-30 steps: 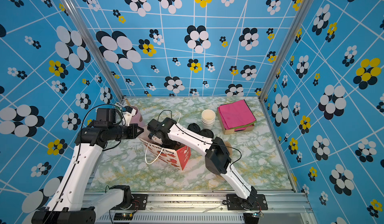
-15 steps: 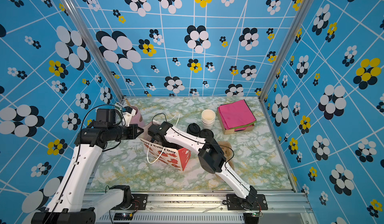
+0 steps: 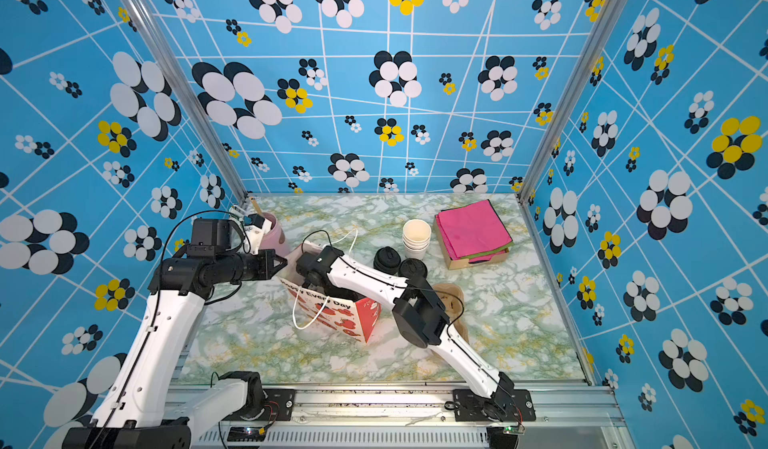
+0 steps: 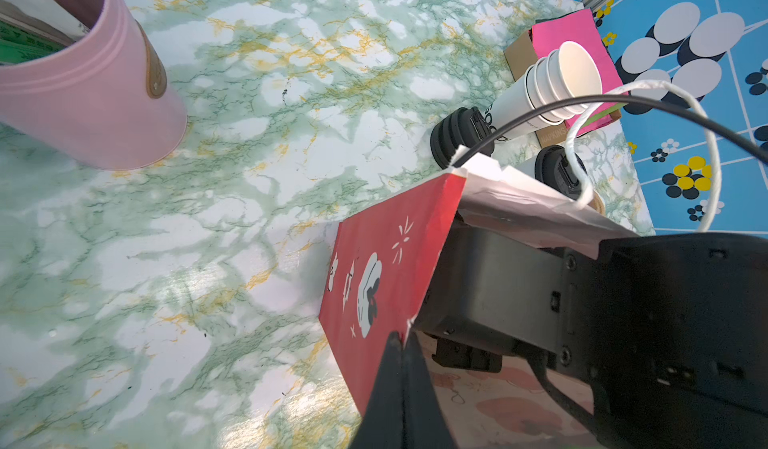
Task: Pack the takeout coffee
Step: 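Lower the carrier into the bag with the right gripper while the left holds it, then open the right gripper and raise it out of the bag, then move the right gripper over the black-lidded white cup and grasp it, then lift the lidded cup with the right gripper and carry it over the bag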
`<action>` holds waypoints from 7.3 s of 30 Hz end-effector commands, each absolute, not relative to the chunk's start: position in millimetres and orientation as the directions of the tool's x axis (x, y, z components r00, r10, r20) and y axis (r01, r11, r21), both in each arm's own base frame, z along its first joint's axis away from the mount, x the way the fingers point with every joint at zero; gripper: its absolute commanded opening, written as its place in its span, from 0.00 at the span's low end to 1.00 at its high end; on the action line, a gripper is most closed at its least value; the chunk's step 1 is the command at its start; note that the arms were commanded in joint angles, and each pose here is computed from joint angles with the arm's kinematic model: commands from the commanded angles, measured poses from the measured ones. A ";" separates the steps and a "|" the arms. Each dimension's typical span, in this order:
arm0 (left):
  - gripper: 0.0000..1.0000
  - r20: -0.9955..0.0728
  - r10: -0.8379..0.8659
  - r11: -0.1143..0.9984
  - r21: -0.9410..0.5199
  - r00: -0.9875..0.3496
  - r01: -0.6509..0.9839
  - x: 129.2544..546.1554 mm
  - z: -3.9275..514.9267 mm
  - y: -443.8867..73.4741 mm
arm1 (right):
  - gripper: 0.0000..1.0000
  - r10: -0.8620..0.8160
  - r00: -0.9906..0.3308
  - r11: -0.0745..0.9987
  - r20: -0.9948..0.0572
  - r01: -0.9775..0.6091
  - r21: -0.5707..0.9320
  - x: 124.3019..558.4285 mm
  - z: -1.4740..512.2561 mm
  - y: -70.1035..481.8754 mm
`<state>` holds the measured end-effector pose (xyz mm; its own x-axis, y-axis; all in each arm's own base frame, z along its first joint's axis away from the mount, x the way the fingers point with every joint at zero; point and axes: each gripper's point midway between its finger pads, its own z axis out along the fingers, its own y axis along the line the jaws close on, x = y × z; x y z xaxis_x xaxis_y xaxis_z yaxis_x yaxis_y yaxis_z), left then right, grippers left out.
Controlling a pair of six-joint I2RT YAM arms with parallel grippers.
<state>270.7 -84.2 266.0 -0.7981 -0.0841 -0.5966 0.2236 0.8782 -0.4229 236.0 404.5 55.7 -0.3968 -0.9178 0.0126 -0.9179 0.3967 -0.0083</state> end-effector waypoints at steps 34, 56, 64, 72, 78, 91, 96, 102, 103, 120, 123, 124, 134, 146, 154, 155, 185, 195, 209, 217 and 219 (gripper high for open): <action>0.00 -0.587 -0.064 0.899 -0.385 -0.807 0.209 259.1 258.9 -75.5 | 0.87 -0.678 -0.269 0.480 -0.684 -0.867 -0.135 238.2 361.3 395.1; 0.00 -0.579 -0.073 0.896 -0.395 -0.812 0.201 257.7 258.5 -76.1 | 0.96 -0.364 -0.678 0.904 -0.639 -0.422 -0.067 291.4 311.9 201.9; 0.03 -0.579 -0.076 0.899 -0.392 -0.812 0.196 255.6 259.5 -75.1 | 0.99 -0.342 -0.792 0.929 -0.505 -0.367 -0.054 308.2 246.9 195.8; 0.04 -0.580 -0.076 0.900 -0.390 -0.811 0.194 254.9 258.8 -74.5 | 0.99 -0.332 -0.857 0.939 -0.395 -0.339 -0.055 317.8 196.8 194.6; 0.04 -0.582 -0.077 0.901 -0.388 -0.809 0.193 255.0 259.8 -74.0 | 0.99 -0.328 -0.877 0.941 -0.351 -0.336 -0.040 318.6 174.3 197.6; 0.05 -0.577 -0.076 0.901 -0.390 -0.813 0.192 253.8 257.8 -74.6 | 0.96 -0.335 -0.895 0.939 -0.294 -0.342 -0.029 318.2 147.5 200.7; 0.05 -0.577 -0.077 0.901 -0.390 -0.813 0.191 252.8 257.0 -74.3 | 0.94 -0.331 -0.901 0.942 -0.281 -0.334 -0.038 320.4 141.4 197.8; 0.05 -0.575 -0.077 0.901 -0.389 -0.814 0.190 252.9 256.5 -74.0 | 0.89 -0.326 -0.903 0.943 -0.280 -0.331 -0.031 321.9 137.2 197.8; 0.05 -0.576 -0.077 0.902 -0.389 -0.814 0.190 252.9 256.5 -74.0 | 0.88 -0.325 -0.904 0.943 -0.278 -0.330 -0.031 322.1 135.9 197.9; 0.05 -0.570 -0.078 0.902 -0.390 -0.818 0.185 252.7 253.0 -73.8 | 0.77 -0.324 -0.909 0.945 -0.262 -0.326 -0.038 328.3 124.2 195.8; 0.05 -0.569 -0.078 0.902 -0.390 -0.819 0.185 252.4 252.5 -73.8 | 0.75 -0.323 -0.911 0.945 -0.256 -0.324 -0.038 327.9 121.9 195.1; 0.05 -0.568 -0.078 0.902 -0.391 -0.819 0.185 252.3 252.2 -73.8 | 0.74 -0.323 -0.912 0.945 -0.254 -0.324 -0.039 327.7 120.6 194.9; 0.05 -0.567 -0.078 0.901 -0.392 -0.820 0.185 251.6 251.0 -74.0 | 0.76 -0.331 -0.917 0.943 -0.221 -0.328 -0.054 323.4 109.1 190.8; 0.05 -0.568 -0.078 0.901 -0.392 -0.819 0.186 251.6 251.1 -74.1 | 0.75 -0.335 -0.920 0.942 -0.201 -0.331 -0.055 320.3 102.2 189.7; 0.05 -0.570 -0.079 0.900 -0.393 -0.818 0.186 252.8 251.5 -74.2 | 0.68 -0.338 -0.916 0.941 -0.217 -0.334 -0.055 321.4 109.9 189.9; 0.05 -0.571 -0.080 0.900 -0.394 -0.817 0.188 252.5 252.0 -74.5 | 0.68 -0.337 -0.914 0.941 -0.224 -0.334 -0.054 321.9 113.2 190.1; 0.05 -0.568 -0.087 0.892 -0.410 -0.819 0.190 252.6 251.1 -77.1 | 0.59 -0.230 -0.760 0.918 -0.608 -0.376 0.124 298.8 317.0 194.3; 0.05 -0.568 -0.091 0.890 -0.415 -0.818 0.189 252.3 252.3 -77.5 | 0.58 -0.242 -0.657 0.844 -0.714 -0.505 0.179 275.1 388.8 228.0; 0.05 -0.567 -0.097 0.887 -0.422 -0.818 0.188 252.0 253.6 -78.5 | 0.56 -0.381 -0.553 0.683 -0.741 -0.708 0.178 233.4 416.0 306.1; 0.05 -0.565 -0.096 0.888 -0.421 -0.819 0.186 251.5 253.5 -78.4 | 0.56 -0.505 -0.520 0.624 -0.689 -0.771 0.124 225.4 388.0 344.2; 0.05 -0.566 -0.095 0.889 -0.419 -0.819 0.186 251.6 253.1 -78.1 | 0.56 -0.537 -0.518 0.619 -0.666 -0.778 0.106 226.7 376.8 350.3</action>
